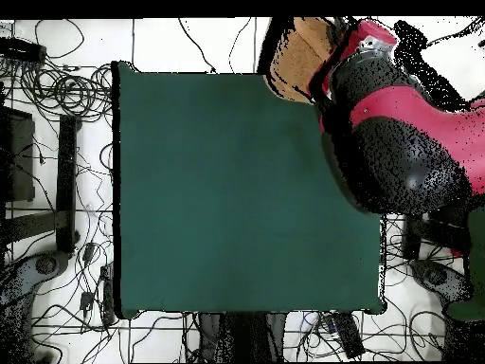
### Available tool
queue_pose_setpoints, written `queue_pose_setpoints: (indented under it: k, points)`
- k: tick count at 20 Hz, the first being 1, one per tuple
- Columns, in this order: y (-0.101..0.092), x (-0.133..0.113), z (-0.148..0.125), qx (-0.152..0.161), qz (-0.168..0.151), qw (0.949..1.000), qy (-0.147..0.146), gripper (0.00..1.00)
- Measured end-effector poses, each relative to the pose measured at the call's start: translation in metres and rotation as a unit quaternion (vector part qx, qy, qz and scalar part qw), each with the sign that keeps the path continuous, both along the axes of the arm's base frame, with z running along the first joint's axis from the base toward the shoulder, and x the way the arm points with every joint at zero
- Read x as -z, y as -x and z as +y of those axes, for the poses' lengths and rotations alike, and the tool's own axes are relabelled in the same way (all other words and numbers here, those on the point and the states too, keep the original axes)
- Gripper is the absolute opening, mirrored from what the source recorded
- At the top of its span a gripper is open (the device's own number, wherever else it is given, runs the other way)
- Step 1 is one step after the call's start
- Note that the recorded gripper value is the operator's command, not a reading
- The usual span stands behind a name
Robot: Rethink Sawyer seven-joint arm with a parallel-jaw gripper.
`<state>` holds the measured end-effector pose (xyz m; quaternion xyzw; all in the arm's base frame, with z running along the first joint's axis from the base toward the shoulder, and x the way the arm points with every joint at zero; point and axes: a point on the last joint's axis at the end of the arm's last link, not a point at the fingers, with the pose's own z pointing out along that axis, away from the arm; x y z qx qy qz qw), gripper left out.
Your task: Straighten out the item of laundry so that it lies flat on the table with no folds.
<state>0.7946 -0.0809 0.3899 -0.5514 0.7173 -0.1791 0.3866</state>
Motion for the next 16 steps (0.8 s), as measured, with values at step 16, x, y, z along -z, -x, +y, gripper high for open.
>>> queue_pose_setpoints:
  k: [16]
  points:
    - [0.022,-0.024,-0.003,-0.007,0.214,0.9768,0.009,0.0]
